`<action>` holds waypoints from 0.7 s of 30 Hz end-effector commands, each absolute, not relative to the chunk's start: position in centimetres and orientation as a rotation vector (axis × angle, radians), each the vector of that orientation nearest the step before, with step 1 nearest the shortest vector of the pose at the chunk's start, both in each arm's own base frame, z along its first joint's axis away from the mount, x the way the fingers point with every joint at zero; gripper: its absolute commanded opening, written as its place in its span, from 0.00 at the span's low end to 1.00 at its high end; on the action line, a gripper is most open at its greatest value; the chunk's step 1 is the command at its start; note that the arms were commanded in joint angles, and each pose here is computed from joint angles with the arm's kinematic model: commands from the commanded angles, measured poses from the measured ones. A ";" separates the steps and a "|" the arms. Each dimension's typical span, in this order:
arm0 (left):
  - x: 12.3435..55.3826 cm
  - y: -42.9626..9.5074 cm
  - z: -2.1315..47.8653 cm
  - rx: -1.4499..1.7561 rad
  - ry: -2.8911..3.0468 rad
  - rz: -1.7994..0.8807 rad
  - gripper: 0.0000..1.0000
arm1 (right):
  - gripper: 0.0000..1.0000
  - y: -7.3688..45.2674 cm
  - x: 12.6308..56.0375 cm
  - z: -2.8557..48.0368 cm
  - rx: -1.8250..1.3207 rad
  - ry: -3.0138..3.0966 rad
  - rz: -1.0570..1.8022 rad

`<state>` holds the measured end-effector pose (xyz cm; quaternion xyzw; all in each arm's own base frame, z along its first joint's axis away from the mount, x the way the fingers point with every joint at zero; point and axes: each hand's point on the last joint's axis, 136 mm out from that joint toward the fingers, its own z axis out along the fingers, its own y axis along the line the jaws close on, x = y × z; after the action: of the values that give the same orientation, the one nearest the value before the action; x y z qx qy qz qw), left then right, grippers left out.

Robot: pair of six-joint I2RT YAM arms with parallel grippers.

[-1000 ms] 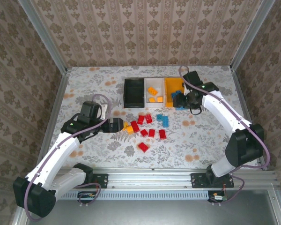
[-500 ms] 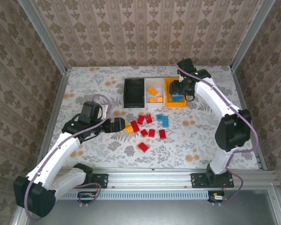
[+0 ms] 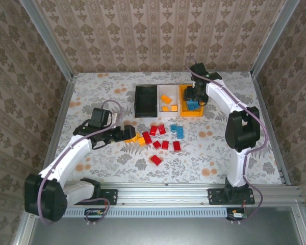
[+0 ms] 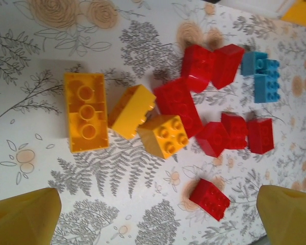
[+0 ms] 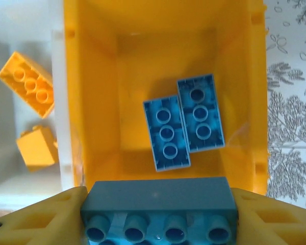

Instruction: Sort the legos into containers by color

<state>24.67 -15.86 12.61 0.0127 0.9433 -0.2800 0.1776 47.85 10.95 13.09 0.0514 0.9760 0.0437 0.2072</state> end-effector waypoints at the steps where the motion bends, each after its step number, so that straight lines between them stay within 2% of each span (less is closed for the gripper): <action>1: 25.6 -16.3 12.8 0.113 2.649 -0.829 1.00 | 0.59 11.5 49.6 12.8 0.114 2.715 0.148; 4: 26.0 -16.1 12.2 0.116 2.662 -0.839 1.00 | 0.61 11.6 51.3 11.9 0.128 2.720 0.128; 11: 26.8 -16.1 11.4 0.149 2.683 -0.849 1.00 | 0.72 11.7 53.5 11.5 0.144 2.707 0.093; 21: 27.3 -16.0 11.6 0.140 2.665 -0.880 1.00 | 0.84 11.3 50.7 15.8 0.154 2.669 0.115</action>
<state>26.34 -15.56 10.42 0.0318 0.9434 -0.2949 0.1483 52.38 11.81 11.89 0.0575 0.9743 0.0470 0.2127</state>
